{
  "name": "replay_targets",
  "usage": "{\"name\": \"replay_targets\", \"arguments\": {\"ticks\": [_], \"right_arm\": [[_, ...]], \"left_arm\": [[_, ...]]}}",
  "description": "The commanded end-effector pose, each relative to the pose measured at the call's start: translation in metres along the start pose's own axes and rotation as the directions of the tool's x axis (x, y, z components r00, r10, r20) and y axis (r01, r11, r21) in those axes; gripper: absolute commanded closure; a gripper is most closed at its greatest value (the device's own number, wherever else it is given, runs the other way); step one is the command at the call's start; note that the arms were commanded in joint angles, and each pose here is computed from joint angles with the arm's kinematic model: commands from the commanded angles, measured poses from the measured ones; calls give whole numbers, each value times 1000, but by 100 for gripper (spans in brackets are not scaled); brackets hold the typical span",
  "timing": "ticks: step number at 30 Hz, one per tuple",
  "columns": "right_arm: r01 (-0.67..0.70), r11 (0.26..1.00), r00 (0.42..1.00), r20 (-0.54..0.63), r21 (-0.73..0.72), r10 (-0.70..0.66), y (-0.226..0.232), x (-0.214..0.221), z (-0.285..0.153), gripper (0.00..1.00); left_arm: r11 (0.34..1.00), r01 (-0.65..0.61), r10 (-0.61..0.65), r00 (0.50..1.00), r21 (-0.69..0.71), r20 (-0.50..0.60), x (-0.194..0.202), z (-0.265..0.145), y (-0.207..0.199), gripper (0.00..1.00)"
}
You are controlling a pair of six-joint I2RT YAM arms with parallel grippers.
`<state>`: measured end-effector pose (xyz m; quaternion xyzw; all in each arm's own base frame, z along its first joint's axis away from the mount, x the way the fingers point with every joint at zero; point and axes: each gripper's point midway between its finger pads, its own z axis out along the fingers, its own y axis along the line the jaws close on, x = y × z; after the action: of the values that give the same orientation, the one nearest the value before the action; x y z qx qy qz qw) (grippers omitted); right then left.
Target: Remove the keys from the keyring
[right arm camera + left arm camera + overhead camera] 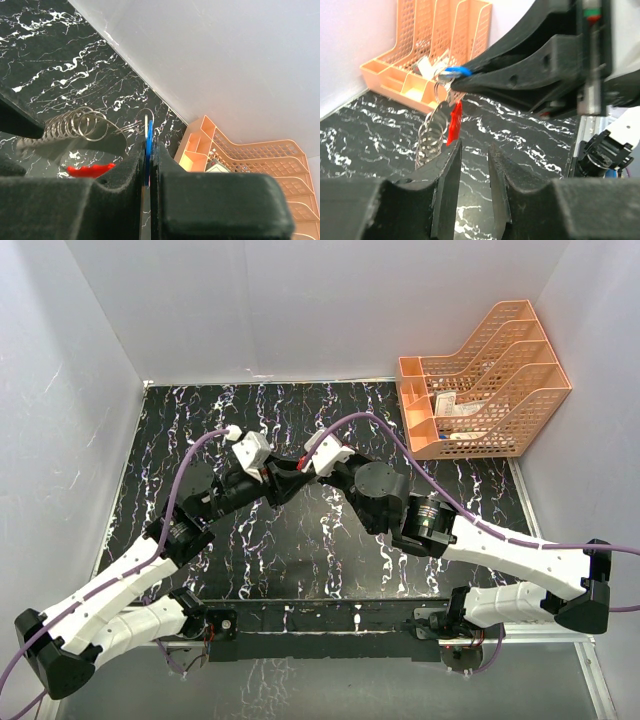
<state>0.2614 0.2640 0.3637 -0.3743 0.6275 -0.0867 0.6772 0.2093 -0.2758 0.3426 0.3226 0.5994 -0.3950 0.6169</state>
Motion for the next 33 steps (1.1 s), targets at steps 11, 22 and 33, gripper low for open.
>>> {"name": "replay_targets", "arguments": {"ticks": [11,22,33], "right_arm": [[-106,994,991,82,18,104,-11,-23,-5,100],[-111,994,990,88,22,109,-14,-24,-8,100],[-120,993,987,110,9,118,-14,-27,-11,100]], "left_arm": [[981,-141,116,977,134,177,-27,18,-18,63],[978,-205,193,959,38,206,-30,17,-2,62],[927,-292,338,922,-237,187,-59,1,41,61]]}}
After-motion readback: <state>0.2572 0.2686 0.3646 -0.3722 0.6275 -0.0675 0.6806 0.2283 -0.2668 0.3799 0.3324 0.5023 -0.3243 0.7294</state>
